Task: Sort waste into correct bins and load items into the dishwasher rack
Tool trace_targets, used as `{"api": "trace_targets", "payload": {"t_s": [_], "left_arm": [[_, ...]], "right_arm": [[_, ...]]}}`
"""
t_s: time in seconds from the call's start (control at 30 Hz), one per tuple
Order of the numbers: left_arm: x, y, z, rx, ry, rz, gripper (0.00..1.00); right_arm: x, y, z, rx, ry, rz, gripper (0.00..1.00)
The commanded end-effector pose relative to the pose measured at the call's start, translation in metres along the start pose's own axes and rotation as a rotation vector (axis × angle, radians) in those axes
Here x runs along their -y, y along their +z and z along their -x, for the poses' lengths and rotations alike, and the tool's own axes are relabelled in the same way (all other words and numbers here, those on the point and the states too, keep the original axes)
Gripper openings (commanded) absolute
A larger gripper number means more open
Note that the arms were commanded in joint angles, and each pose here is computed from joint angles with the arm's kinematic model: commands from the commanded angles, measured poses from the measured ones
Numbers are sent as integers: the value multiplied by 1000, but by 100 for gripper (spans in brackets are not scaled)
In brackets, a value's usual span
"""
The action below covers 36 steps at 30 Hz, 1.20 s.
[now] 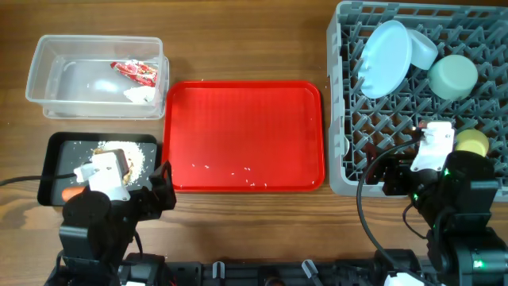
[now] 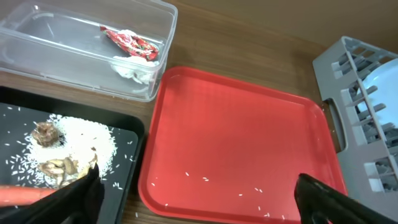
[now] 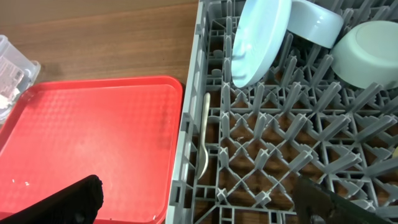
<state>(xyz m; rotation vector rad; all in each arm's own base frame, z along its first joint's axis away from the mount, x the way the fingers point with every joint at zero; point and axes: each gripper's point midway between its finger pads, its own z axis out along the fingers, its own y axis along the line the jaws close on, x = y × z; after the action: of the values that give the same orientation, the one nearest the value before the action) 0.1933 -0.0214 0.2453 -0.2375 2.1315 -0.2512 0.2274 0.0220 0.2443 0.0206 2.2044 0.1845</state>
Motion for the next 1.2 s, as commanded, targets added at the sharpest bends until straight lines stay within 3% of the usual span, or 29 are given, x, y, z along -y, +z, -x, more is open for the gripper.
{"api": "trace_targets", "payload": {"t_s": [0.0, 0.33, 0.47, 0.97, 1.17], "left_arm": [[-4, 1, -4, -9, -3, 18, 100], [-9, 1, -17, -60, -1, 36, 100], [-9, 1, -17, -60, -1, 36, 100], [-9, 1, -17, -60, -1, 36, 100], [-9, 1, -17, -60, -1, 36, 100]], "right_arm": [[5, 6, -4, -28, -1, -23, 100], [8, 26, -13, -118, 8, -31, 100], [-1, 18, -11, -86, -16, -1, 100], [-7, -87, 11, 363, -106, -11, 100], [-7, -60, -5, 464, -117, 22, 100]]}}
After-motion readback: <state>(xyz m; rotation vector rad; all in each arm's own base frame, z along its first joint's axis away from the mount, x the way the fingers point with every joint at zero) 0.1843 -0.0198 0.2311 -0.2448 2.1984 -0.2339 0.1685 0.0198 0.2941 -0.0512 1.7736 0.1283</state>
